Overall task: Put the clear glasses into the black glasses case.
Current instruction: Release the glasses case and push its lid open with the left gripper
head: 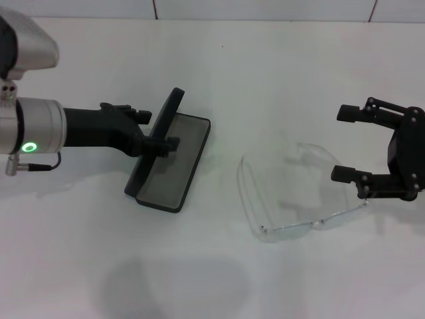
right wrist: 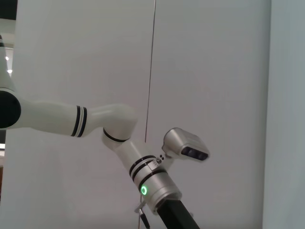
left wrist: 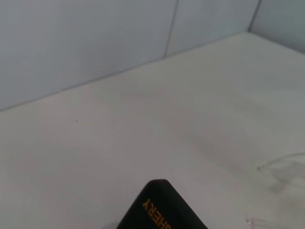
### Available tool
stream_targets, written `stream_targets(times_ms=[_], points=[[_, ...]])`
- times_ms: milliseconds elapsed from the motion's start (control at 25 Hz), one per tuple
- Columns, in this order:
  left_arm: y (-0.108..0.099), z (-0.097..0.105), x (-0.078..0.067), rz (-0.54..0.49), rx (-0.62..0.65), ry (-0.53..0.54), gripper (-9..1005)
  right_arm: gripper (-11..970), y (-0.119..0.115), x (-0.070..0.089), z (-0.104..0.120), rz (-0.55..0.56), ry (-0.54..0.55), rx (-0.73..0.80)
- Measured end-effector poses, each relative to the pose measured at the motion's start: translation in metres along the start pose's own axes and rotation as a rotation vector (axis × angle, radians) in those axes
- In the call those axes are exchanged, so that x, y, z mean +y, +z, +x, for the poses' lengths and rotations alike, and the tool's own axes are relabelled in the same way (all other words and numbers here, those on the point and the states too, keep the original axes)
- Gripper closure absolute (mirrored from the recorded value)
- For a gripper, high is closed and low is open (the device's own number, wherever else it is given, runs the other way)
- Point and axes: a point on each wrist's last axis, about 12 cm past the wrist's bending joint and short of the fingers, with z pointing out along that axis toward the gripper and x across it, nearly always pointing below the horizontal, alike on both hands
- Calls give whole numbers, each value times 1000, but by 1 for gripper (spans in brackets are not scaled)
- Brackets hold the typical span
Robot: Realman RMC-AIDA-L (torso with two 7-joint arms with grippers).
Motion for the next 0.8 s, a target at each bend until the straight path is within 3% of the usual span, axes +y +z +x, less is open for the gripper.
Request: stream_targets(times_ms=[440,640,760,800], points=[[7,-5,-1,-2,44,16,123,117,3,1,-1,-7,-5,-10],[10,-3,-1,-5,58,14,284,117,3,2,0,-5,-2,-11],[11,-4,1,-18,54,15,478,118,2,3,1,-1,1,-10],[11,-4,2,-20,54,16,492,118,1,4,1,0,3,-10]])
